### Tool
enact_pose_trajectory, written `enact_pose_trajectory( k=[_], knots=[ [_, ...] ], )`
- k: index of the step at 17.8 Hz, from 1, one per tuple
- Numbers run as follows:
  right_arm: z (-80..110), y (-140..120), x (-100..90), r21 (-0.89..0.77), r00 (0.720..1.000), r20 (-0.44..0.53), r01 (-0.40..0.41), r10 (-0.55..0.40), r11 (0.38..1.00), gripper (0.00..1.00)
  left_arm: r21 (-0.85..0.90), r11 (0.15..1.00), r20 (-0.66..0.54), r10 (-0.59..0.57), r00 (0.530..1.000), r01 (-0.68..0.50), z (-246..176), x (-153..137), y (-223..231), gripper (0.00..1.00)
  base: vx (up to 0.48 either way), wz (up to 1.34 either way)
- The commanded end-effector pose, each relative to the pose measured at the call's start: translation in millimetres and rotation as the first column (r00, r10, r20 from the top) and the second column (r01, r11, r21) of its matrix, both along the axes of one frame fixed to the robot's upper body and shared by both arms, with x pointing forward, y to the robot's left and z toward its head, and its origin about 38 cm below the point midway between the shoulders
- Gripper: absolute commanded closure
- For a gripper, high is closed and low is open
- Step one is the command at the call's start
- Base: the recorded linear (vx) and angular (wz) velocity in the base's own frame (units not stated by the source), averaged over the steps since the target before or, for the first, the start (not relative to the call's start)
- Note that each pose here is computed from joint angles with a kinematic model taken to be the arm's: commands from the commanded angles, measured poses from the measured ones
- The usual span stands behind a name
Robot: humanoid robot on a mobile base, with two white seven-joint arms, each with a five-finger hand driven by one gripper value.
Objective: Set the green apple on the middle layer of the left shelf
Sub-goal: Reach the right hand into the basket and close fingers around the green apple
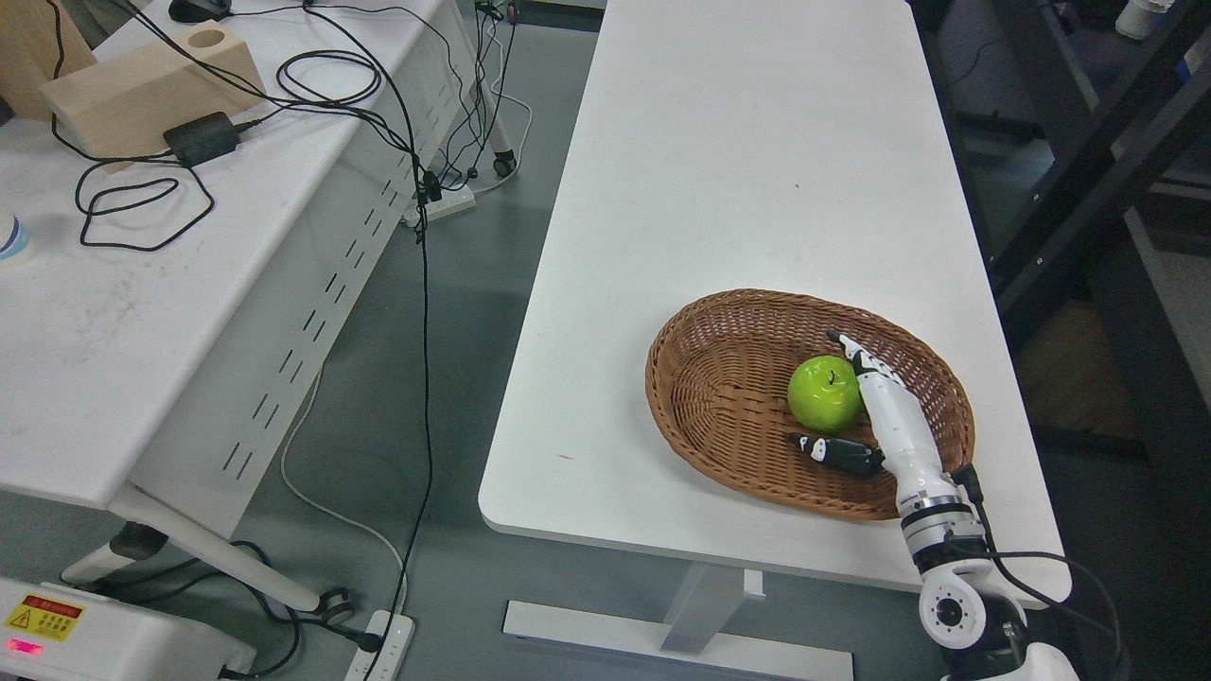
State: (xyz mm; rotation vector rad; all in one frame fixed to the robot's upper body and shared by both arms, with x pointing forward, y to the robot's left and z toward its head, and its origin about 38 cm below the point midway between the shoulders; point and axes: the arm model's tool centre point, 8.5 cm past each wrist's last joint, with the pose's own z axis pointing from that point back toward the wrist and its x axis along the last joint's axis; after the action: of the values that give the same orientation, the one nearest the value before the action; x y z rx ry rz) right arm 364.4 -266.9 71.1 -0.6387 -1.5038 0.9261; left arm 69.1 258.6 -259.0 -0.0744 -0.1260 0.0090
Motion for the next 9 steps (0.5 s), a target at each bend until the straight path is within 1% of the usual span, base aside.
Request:
enact_pose_trajectory(
  k=[1, 3, 4, 5, 6, 7, 9],
  knots=[
    [-9.9, 3, -4.2, -0.016, 0.999, -0.023, -0.038, 0.037, 0.999, 0.02, 0.018, 1.000, 0.000, 0.002, 1.000, -0.002, 1, 0, 11, 0.00, 0.000, 0.00],
    [-6.2, 7, -1.2, -0.004, 0.999, -0.004, -0.039, 0.039, 0.999, 0.03, 0.018, 1.000, 0.000, 0.002, 1.000, -0.002, 1, 0, 11, 0.00, 0.000, 0.00],
    [-4.5, 10, -0.1, 0.006, 0.999, 0.006, -0.035, 0.035, 0.999, 0.08, 0.017, 1.000, 0.000, 0.001, 1.000, -0.001, 1, 0, 11, 0.00, 0.000, 0.00],
    [-3.5, 13, 1.0, 0.019, 0.999, 0.020, -0.025, 0.025, 1.000, 0.18, 0.018, 1.000, 0.000, 0.002, 1.000, -0.002, 1, 0, 11, 0.00, 0.000, 0.00],
    [-1.6, 16, 1.4, 0.039, 0.999, 0.043, -0.008, 0.007, 0.999, 0.25, 0.017, 1.000, 0.000, 0.001, 1.000, -0.001, 1, 0, 11, 0.00, 0.000, 0.00],
    [-0.2, 15, 1.5, 0.044, 0.998, 0.059, 0.003, -0.005, 0.999, 0.30, 0.018, 1.000, 0.000, 0.002, 1.000, -0.002, 1, 0, 11, 0.00, 0.000, 0.00],
    [-0.2, 15, 1.1, 0.044, 0.998, 0.065, 0.006, -0.008, 0.999, 0.49, 0.018, 1.000, 0.000, 0.002, 1.000, -0.002, 1, 0, 11, 0.00, 0.000, 0.00]
  ],
)
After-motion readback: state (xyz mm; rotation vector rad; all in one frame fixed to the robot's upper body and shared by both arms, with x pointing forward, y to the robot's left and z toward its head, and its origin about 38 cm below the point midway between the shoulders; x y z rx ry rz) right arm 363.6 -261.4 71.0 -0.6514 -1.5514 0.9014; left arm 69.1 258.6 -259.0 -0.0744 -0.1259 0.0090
